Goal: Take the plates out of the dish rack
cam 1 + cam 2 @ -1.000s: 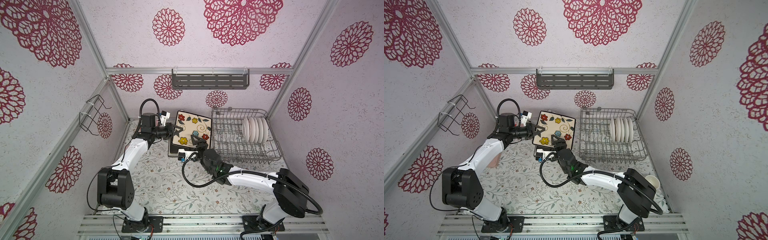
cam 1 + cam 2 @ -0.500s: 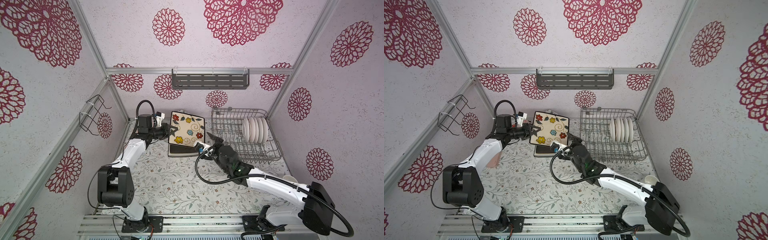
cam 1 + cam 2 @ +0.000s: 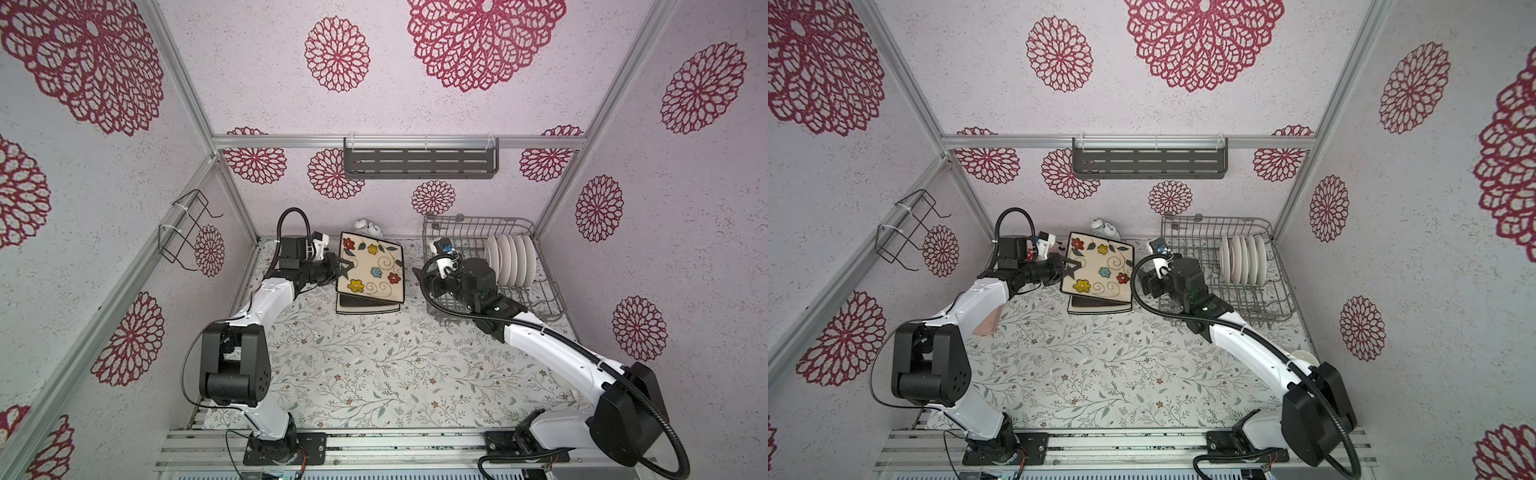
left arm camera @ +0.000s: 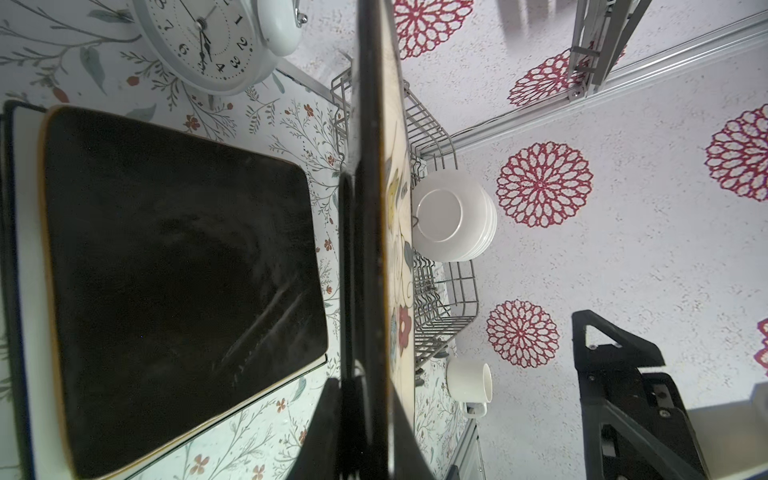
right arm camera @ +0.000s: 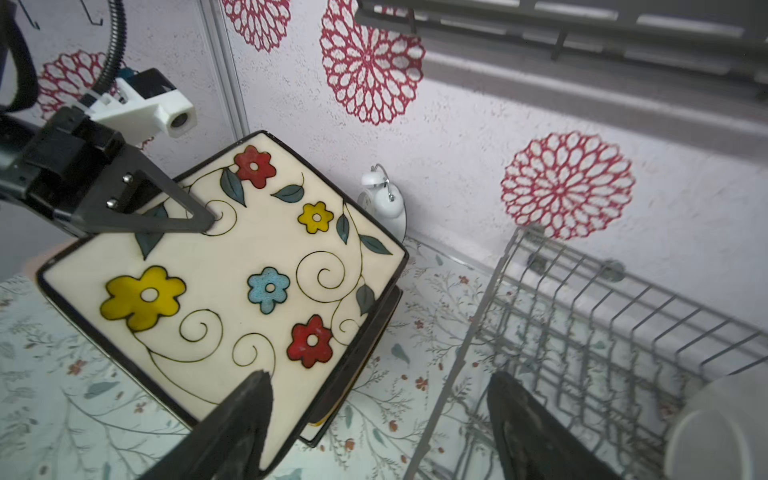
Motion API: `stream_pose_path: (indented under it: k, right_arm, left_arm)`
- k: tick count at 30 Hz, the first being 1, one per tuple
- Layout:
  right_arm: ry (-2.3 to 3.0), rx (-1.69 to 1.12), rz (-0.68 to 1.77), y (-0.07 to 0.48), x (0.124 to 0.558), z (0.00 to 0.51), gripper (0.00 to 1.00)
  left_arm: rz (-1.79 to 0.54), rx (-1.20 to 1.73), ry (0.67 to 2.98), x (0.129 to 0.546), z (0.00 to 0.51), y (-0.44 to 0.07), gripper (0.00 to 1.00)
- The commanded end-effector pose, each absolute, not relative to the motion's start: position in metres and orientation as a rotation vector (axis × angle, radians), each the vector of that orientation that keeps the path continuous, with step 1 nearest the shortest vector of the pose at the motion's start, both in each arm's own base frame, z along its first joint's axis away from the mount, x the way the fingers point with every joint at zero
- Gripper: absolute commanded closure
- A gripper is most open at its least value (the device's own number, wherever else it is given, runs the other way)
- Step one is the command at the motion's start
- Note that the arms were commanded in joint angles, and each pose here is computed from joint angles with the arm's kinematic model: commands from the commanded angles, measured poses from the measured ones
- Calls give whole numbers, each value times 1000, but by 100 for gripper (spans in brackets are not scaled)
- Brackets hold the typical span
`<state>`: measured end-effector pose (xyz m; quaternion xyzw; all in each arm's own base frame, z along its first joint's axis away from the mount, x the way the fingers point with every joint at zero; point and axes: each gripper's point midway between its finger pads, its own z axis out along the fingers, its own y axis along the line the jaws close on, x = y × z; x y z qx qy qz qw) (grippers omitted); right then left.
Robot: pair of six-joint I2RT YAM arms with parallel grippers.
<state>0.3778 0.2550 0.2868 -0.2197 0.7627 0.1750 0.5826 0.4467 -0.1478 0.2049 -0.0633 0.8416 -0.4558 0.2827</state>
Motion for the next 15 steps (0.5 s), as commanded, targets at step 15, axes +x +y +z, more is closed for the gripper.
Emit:
stream_pose_path:
  k: [15]
  right_arm:
    - [2037,-169,917,299,421,265,24]
  left_arm:
    - [-1252,-73,2131,462,228,-147,100]
